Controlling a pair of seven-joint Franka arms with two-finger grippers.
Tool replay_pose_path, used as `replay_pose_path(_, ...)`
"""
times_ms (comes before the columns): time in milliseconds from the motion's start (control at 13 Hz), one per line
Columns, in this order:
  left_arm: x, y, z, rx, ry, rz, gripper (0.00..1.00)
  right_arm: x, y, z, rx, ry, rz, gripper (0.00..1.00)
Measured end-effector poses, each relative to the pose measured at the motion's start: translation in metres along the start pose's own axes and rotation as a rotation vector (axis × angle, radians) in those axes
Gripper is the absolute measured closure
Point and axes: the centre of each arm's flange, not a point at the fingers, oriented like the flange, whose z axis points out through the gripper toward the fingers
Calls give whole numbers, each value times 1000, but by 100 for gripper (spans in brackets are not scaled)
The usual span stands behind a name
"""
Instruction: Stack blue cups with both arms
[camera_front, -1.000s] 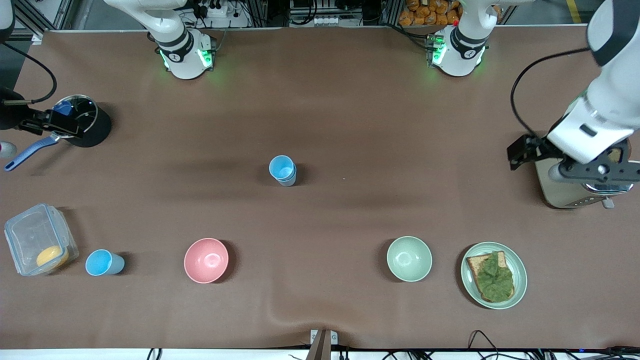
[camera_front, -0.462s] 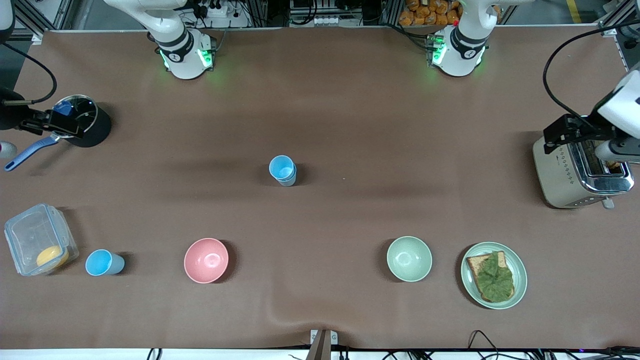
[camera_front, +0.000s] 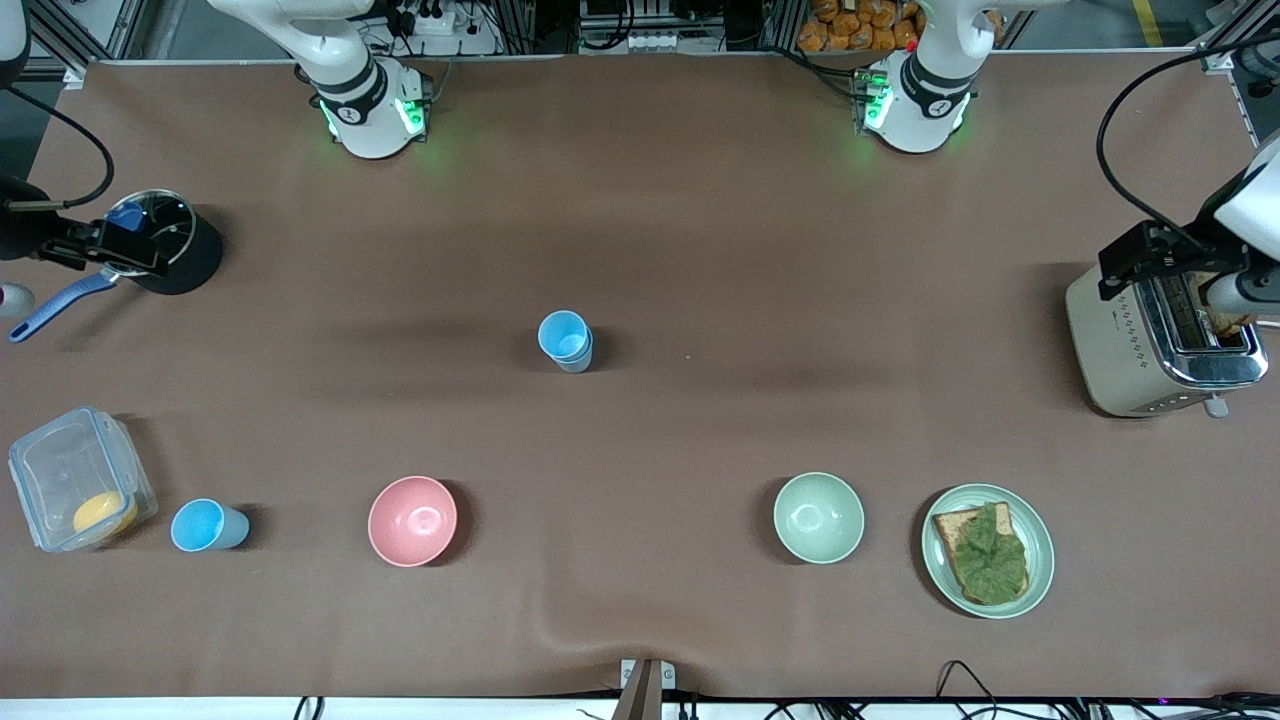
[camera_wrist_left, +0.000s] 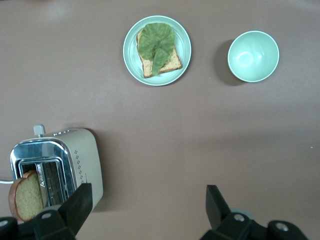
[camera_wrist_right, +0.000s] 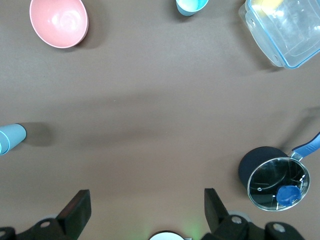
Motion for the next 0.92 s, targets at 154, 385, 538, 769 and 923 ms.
replay_pose_path(154,-4,-2,-5,0,3,-4,0,0,0,0,0,0,0,0)
replay_pose_path(385,-5,-2,-6,-1,4,-4,0,0,0,0,0,-1,0,0)
replay_pose_path(538,-5,-1,-6,-1,4,-2,0,0,0,0,0,-1,0,0)
replay_pose_path(769,-5,0,-6,-1,4,0,0,0,0,1,0,-1,0,0)
replay_pose_path(923,-5,2,-6,-2,1,2,0,0,0,1,0,-2,0,0)
